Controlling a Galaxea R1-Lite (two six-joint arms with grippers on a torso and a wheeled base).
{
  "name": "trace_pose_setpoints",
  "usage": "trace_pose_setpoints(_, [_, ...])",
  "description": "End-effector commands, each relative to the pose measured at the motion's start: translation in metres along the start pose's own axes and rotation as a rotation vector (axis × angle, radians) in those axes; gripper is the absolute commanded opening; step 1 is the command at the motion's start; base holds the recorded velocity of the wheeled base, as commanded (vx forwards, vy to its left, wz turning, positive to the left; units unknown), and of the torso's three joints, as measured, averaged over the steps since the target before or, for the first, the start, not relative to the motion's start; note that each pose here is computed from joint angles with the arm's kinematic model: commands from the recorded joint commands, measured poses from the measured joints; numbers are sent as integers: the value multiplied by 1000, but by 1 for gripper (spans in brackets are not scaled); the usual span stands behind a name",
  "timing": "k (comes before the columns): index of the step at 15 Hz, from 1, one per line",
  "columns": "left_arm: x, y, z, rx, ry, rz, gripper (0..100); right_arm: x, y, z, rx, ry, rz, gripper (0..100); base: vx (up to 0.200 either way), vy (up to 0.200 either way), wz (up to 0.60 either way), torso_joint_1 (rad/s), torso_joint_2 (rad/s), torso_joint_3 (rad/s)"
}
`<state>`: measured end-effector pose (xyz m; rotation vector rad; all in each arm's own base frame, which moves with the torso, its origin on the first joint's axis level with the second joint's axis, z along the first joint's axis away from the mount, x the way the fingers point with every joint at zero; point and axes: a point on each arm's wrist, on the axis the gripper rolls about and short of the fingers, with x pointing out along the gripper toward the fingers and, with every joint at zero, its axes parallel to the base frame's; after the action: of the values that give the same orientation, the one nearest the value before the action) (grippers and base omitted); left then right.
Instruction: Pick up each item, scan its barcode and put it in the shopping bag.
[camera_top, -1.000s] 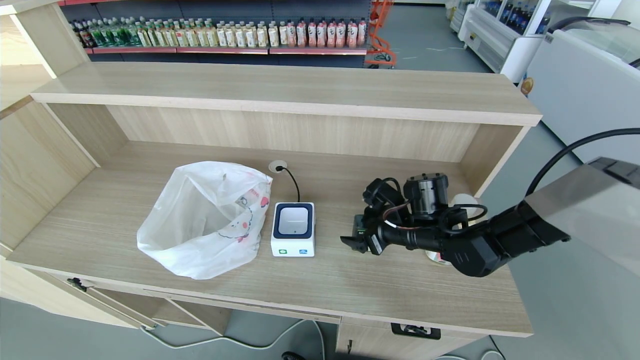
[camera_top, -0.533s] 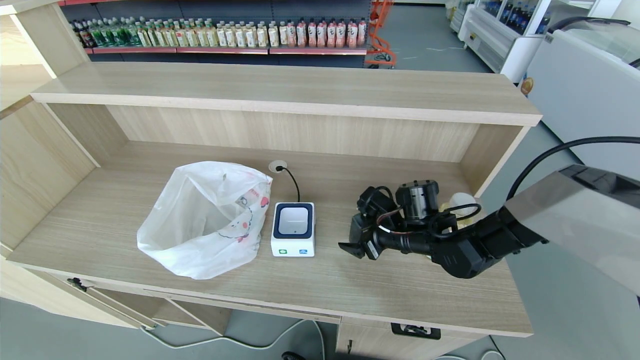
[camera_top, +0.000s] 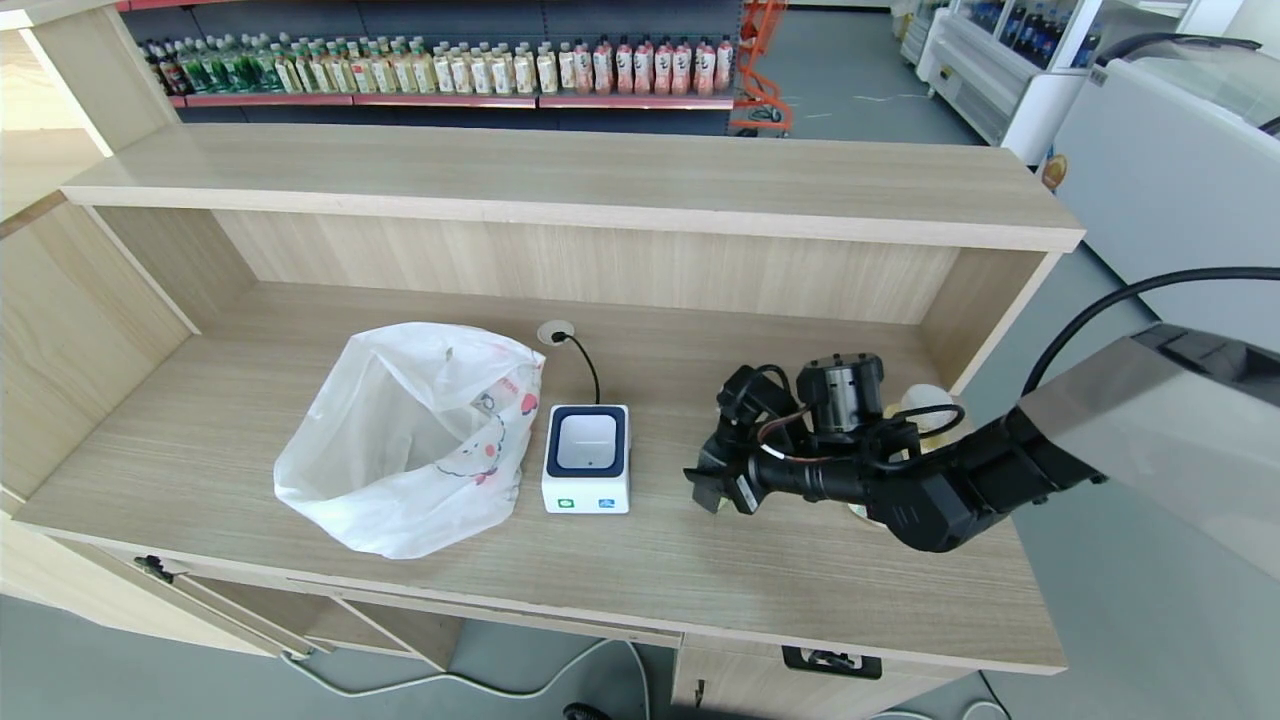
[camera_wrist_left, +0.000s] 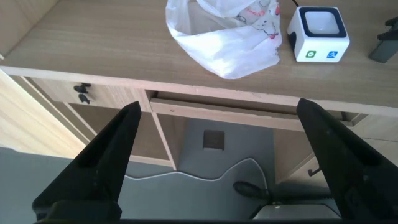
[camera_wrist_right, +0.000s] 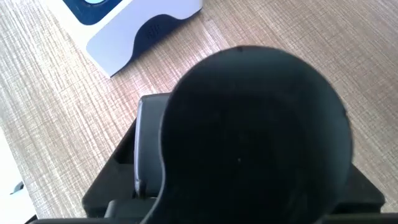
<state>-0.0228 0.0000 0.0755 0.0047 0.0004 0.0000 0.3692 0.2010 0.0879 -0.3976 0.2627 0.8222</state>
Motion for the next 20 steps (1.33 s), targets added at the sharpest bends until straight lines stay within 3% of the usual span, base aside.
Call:
trace_pose_setpoints(1, [0,0,0,-2,0,0,100,-13,-2,13,-6,-32,-13,0,0,0,0,0,0,0])
trace_pose_setpoints(3, [0,0,0,0,0,0,100,-26,-3,27,46,-67,-23,0,0,0,0,0,0,0])
trace_pose_setpoints(6, [0,0,0,0,0,0,100,-61,-3,64,210,-187,-1,0,0,0,0,0,0,0])
trace_pose_setpoints(8, [0,0,0,0,1,0,100,-84,-1,83,263,-261,94,0,0,0,0,0,0,0])
trace_pose_setpoints(10, [0,0,0,0,0,0,100,-123,-4,113,254,-451,262,0,0,0,0,0,0,0])
trace_pose_setpoints(13, [0,0,0,0,0,0,100,-199,5,159,90,-695,416,0,0,0,0,0,0,0])
trace_pose_setpoints(17, [0,0,0,0,0,0,100,-272,40,186,-150,-835,654,0,0,0,0,0,0,0])
trace_pose_setpoints(20, [0,0,0,0,0,0,100,-266,48,178,-450,-928,560,0,0,0,0,0,0,0])
